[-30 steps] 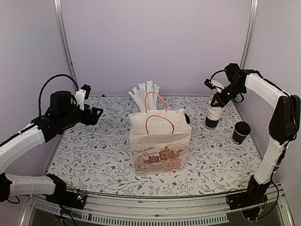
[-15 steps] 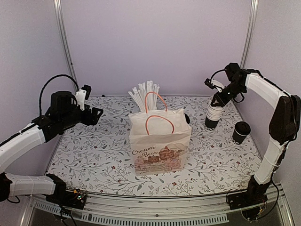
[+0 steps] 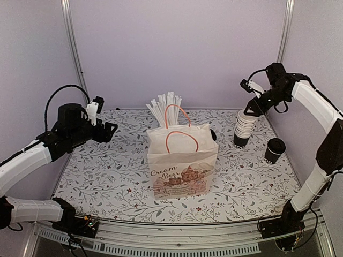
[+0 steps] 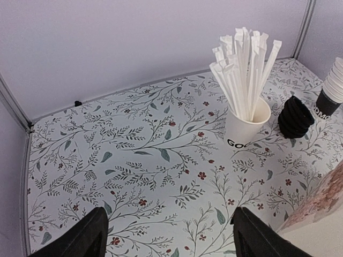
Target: Pack the takeout coffee
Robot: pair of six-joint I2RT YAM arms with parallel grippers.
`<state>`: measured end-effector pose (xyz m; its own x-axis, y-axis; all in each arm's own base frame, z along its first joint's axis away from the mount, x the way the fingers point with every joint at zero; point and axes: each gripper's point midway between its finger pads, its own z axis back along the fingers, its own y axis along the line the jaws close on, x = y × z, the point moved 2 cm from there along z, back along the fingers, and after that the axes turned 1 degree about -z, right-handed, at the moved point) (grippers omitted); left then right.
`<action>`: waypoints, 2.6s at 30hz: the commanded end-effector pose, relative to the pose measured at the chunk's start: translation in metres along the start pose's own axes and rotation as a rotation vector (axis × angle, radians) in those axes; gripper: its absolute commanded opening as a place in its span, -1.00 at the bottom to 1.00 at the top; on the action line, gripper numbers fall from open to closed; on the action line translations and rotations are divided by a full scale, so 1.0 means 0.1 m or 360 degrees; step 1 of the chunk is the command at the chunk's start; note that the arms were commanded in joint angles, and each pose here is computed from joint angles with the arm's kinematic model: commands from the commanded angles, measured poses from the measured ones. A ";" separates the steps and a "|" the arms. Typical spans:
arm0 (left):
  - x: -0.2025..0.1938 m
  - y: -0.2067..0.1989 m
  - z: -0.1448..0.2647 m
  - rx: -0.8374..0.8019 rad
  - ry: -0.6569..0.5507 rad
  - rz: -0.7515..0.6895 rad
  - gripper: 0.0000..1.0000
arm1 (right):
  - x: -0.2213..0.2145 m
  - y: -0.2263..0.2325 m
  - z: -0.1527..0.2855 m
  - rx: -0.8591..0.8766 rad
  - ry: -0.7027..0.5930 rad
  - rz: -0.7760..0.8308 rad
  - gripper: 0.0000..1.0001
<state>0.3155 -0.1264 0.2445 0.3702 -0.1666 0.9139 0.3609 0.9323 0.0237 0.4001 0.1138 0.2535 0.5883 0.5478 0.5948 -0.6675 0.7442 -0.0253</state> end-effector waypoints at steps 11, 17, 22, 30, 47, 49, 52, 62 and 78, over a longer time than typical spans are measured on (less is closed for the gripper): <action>0.04 0.03 0.00 0.0005 -0.0018 -0.0002 0.65 | -1.55 -0.49 0.53 -0.0361 0.0316 -0.0503 0.70; 0.04 0.03 0.00 0.0010 -0.0018 0.0000 0.65 | -1.77 -0.60 0.37 -0.0317 0.0425 -0.0628 0.98; 0.04 0.04 0.01 0.0016 -0.0022 -0.0002 0.65 | -1.80 -0.67 0.23 -0.0294 0.0459 -0.0684 0.96; 0.05 0.04 0.01 0.0017 -0.0022 -0.0004 0.65 | -1.86 -0.76 0.06 -0.0253 0.0525 -0.0738 0.86; 0.05 0.04 0.02 0.0024 -0.0025 -0.0004 0.65 | -1.80 -0.83 0.12 -0.0347 0.0536 -0.0680 0.98; 0.05 0.04 0.02 0.0024 -0.0023 -0.0004 0.65 | -1.79 -0.82 0.12 -0.0340 0.0536 -0.0669 0.98; 0.04 0.04 0.01 0.0024 -0.0020 -0.0004 0.65 | -1.78 -0.82 0.08 -0.0331 0.0545 -0.0651 0.98; 0.03 0.06 0.00 0.0035 -0.0012 -0.0004 0.65 | -1.76 -0.84 0.04 -0.0332 0.0554 -0.0633 0.81; 0.03 0.05 0.00 0.0032 -0.0008 -0.0003 0.65 | -1.89 -0.72 0.08 -0.0322 0.0645 -0.0673 0.74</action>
<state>0.3162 -0.1260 0.2429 0.3749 -0.1681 0.9117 0.3573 0.9337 0.0252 0.3407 -0.0459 0.1479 0.9293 0.2640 0.2581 -0.2691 0.9630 -0.0159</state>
